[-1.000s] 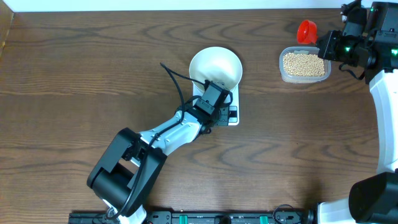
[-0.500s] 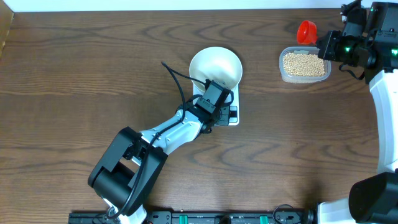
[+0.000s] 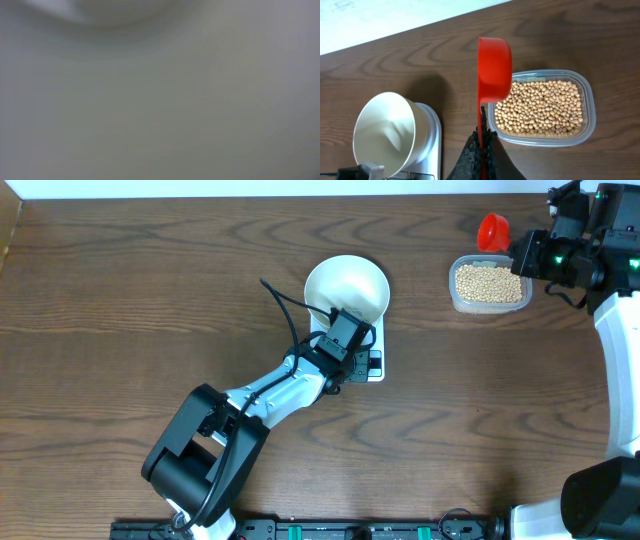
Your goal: Scoop item into bowl and weigh 50g on scale
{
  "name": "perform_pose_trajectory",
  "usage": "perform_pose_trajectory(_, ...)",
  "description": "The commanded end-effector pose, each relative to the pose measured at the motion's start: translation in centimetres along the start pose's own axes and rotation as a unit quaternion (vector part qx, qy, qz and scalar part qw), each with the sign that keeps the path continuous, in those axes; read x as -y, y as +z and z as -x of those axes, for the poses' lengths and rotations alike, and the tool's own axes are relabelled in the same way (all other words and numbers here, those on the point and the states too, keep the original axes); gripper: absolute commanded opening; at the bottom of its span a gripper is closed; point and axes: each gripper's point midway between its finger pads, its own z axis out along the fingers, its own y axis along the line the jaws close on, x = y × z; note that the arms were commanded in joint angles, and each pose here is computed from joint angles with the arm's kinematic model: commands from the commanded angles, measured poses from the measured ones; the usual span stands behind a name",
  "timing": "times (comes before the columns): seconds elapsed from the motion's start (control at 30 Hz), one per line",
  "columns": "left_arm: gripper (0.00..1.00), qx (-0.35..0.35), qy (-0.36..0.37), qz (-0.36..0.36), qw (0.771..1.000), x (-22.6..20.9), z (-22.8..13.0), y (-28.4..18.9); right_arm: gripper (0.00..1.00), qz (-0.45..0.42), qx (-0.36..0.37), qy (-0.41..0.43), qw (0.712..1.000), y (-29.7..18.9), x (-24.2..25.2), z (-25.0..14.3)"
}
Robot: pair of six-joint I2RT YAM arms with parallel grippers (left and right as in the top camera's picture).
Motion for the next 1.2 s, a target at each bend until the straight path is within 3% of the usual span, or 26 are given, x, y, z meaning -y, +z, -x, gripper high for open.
perform_pose_trajectory(0.0, 0.07, -0.081, -0.001, 0.07, 0.994, -4.1, -5.7, 2.6, 0.01, -0.001, 0.016, -0.011, 1.0, -1.1, -0.1, 0.8)
perform_pose_trajectory(1.17, 0.07, -0.076, 0.008, 0.112, 0.991, -5.7, -5.7, 2.4, 0.01, -0.001, 0.014, -0.011, 1.0, -1.1, -0.1, 0.7)
